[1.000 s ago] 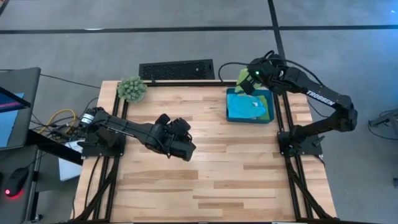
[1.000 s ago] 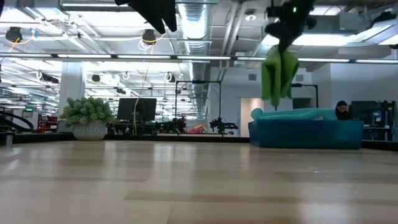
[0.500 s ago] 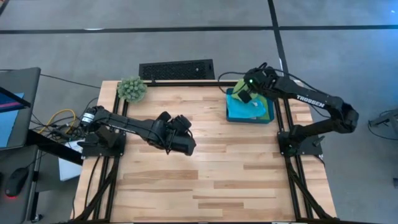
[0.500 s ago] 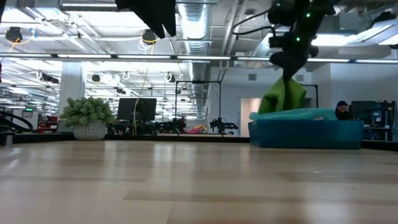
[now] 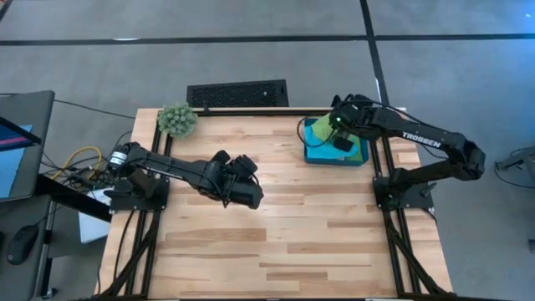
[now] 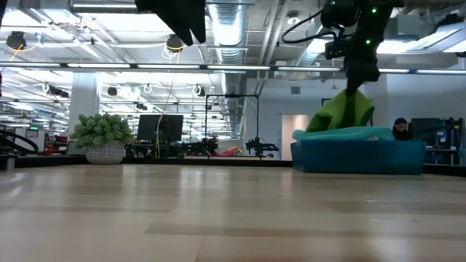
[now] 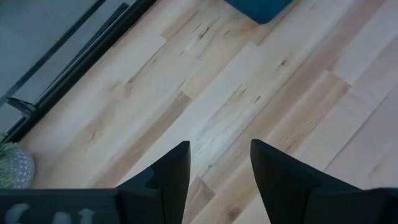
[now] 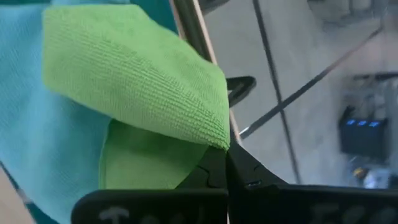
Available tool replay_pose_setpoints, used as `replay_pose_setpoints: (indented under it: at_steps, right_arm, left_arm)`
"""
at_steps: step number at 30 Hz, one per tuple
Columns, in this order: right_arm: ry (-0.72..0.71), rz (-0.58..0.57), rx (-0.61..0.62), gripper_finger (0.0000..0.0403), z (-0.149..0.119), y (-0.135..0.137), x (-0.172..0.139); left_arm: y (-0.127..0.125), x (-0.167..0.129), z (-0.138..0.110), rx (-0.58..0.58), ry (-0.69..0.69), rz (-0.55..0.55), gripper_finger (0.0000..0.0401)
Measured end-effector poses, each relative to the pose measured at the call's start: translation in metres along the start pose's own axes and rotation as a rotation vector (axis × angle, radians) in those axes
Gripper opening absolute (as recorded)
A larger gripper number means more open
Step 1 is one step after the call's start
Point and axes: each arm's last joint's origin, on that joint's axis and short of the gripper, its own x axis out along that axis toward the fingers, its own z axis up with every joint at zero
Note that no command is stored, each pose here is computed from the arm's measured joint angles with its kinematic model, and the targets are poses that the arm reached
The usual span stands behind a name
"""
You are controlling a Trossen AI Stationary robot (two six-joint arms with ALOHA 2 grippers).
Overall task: Fold microfiber towels
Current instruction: Fold the green microfiber cloth
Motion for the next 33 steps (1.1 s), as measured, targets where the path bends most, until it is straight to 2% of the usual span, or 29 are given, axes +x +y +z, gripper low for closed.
replay_pose_setpoints:
  at_steps: [7, 12, 14, 18, 25, 28, 33]
  right_arm:
    - [-0.015, 0.017, -0.273, 0.0002, 0.0, 0.008, -0.007]
    - [-0.044, 0.094, -0.462, 0.0002, 0.0, 0.025, -0.016]
    - [-0.042, 0.11, -0.51, 0.0002, -0.002, 0.031, -0.02]
    - [-0.015, 0.212, -0.602, 0.0002, -0.009, 0.041, -0.026]
    - [-0.001, 0.205, -0.631, 0.001, -0.013, 0.05, -0.022]
    - [0.018, 0.204, -0.632, 0.003, -0.016, 0.054, -0.017]
    - [0.031, 0.203, -0.56, 0.0065, -0.017, 0.054, -0.015]
  left_arm:
    - [0.0, 0.0, 0.0, 0.0, 0.006, -0.005, 0.0162]
    - [0.0, 0.0, -0.001, 0.004, 0.021, -0.016, 0.0162]
    - [0.0, 0.0, -0.001, 0.011, 0.021, -0.016, 0.0162]
    - [0.0, 0.0, -0.001, 0.024, 0.019, -0.016, 0.0162]
    - [0.0, 0.001, 0.002, 0.049, 0.007, -0.017, 0.0162]
    - [0.0, 0.003, 0.004, 0.061, 0.004, -0.021, 0.0162]
    - [0.001, 0.003, 0.004, 0.063, 0.007, -0.02, 0.0162]
